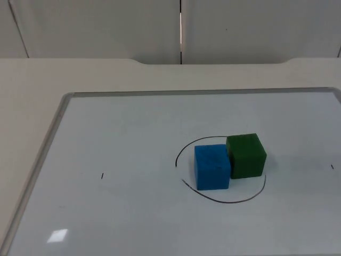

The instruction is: Push the two cubes into the marked area.

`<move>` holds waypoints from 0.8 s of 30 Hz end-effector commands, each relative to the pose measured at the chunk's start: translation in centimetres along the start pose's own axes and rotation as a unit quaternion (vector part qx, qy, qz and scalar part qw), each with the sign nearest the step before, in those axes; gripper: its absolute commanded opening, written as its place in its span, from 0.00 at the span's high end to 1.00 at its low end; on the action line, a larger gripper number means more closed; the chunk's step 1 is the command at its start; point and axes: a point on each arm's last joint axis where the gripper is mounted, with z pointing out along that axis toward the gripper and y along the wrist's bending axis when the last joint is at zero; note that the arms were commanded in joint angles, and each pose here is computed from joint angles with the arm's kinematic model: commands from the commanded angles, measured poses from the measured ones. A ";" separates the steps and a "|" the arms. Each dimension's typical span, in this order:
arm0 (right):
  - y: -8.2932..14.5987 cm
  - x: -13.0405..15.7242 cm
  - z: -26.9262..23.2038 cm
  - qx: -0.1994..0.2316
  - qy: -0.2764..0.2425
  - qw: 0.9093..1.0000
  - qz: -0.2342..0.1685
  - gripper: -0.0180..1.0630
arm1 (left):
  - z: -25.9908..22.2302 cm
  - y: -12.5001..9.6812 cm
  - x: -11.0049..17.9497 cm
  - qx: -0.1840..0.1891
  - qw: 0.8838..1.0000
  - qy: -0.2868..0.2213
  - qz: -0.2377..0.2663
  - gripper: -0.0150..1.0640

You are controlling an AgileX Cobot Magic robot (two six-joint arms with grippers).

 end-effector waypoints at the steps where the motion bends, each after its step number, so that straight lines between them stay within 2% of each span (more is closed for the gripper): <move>1: 0.1 0.9 -1.2 0.000 -0.021 1.000 -0.009 0.99 | 0.1 0.0 0.0 0.000 1.000 -0.006 -0.003 0.99; 7: 0.4 3.8 -4.1 0.000 -0.045 0.999 -0.010 0.99 | 0.1 0.0 0.0 0.000 1.000 -0.006 -0.003 0.99; 15: 0.7 7.1 -8.9 -0.004 -0.037 0.999 -0.014 0.99 | 0.1 -0.2 0.0 0.006 1.000 -0.006 -0.007 0.99; 24: 1.0 11.5 -10.8 -0.009 -0.043 0.999 -0.012 0.99 | 0.1 -0.2 0.0 0.006 1.000 -0.006 -0.007 0.99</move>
